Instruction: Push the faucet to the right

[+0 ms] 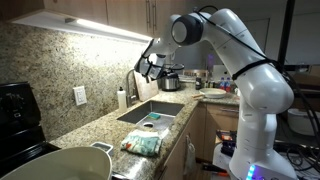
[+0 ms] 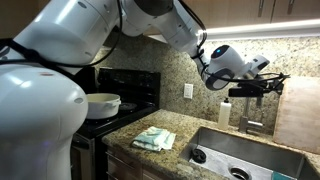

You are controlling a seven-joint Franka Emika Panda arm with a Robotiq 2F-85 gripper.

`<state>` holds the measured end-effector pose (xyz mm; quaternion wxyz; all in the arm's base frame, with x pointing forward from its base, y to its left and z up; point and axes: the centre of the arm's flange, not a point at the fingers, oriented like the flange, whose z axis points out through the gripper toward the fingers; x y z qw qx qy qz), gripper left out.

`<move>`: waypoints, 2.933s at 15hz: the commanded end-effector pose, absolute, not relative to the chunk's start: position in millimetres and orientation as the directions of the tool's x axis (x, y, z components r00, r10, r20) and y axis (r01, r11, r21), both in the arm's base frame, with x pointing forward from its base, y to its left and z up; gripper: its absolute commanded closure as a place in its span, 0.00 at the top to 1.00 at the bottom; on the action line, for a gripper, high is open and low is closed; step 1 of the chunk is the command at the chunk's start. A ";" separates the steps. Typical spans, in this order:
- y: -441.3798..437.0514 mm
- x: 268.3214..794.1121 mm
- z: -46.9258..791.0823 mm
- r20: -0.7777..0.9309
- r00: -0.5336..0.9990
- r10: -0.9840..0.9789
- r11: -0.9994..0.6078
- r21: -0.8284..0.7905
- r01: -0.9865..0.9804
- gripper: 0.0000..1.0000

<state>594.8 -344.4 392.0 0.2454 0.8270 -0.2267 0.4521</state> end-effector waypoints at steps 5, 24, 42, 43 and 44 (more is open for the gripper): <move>-408.2 611.9 420.7 0.864 0.473 -0.172 -0.756 0.191 -0.626 1.00; -391.4 555.2 426.2 0.746 0.632 -0.208 -0.872 0.151 -0.466 1.00; -271.1 475.9 431.6 0.410 0.903 -0.128 -0.992 -0.065 -0.111 1.00; -263.9 471.3 432.0 0.383 0.915 -0.123 -0.992 -0.065 -0.106 1.00; -259.5 466.4 433.6 0.363 0.925 -0.113 -0.993 -0.057 -0.099 1.00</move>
